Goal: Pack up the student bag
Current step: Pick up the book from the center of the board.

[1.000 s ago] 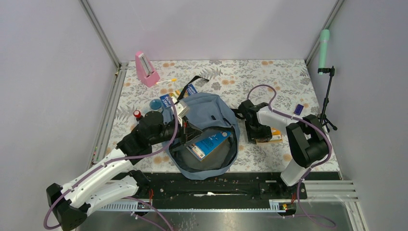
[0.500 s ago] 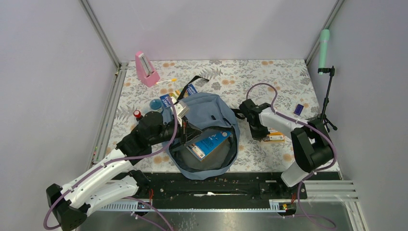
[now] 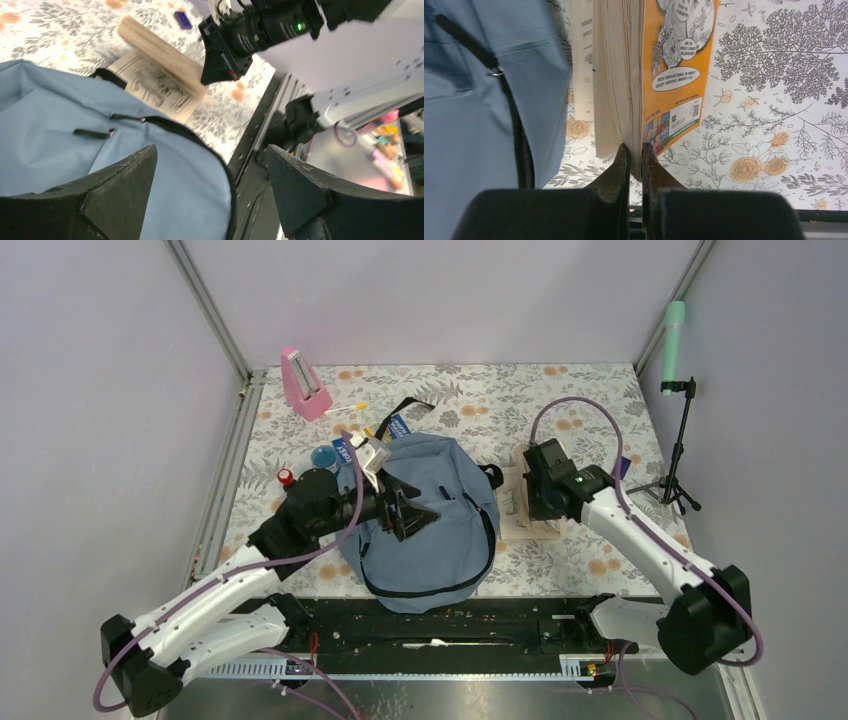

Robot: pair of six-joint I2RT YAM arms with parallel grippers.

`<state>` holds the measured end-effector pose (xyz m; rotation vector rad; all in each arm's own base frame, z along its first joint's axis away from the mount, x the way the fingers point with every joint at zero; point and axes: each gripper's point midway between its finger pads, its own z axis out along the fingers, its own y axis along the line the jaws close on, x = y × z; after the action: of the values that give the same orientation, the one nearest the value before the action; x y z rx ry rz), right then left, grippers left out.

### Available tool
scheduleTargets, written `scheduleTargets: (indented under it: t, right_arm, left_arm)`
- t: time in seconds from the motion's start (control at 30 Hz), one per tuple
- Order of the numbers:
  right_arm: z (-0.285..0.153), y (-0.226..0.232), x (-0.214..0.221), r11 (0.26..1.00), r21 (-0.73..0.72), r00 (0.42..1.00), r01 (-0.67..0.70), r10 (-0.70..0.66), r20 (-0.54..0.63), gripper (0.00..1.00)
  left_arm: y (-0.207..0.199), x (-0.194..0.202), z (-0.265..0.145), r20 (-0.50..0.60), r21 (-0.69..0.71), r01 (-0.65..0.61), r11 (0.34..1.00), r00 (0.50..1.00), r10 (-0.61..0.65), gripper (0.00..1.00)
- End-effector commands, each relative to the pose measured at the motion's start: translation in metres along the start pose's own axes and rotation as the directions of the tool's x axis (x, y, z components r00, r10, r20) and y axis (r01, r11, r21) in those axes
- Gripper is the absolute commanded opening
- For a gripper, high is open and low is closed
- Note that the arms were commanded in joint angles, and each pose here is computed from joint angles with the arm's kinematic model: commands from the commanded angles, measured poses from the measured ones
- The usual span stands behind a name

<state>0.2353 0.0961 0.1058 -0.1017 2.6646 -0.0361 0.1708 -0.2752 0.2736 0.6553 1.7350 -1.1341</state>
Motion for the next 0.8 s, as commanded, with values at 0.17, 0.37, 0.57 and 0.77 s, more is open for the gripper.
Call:
scheduleTargets:
  t: [0.17, 0.37, 0.57, 0.77]
  right_arm:
    - [-0.031, 0.013, -0.018, 0.986, -0.153, 0.976, -0.068, 0.097, 0.193, 0.00]
    - [-0.029, 0.025, -0.013, 0.968, -0.237, 0.968, -0.084, 0.135, 0.209, 0.00]
    - [-0.023, 0.032, -0.007, 0.955, -0.281, 0.965, -0.098, 0.160, 0.207, 0.00]
    - [-0.024, 0.033, -0.007, 0.954, -0.288, 0.966, -0.086, 0.151, 0.212, 0.00]
  left_arm:
    - [0.012, -0.024, 0.082, 0.151, 0.100, 0.462, 0.881, 0.869, -0.472, 0.83]
    - [0.027, 0.000, 0.163, 0.062, 0.082, 0.545, 0.834, 0.833, -0.550, 0.83]
    - [0.062, 0.066, 0.213, -0.037, -0.040, 0.587, 0.809, 0.808, -0.588, 0.83]
    - [0.042, 0.057, 0.246, -0.054, 0.083, 0.674, 0.734, 0.738, -0.672, 0.83]
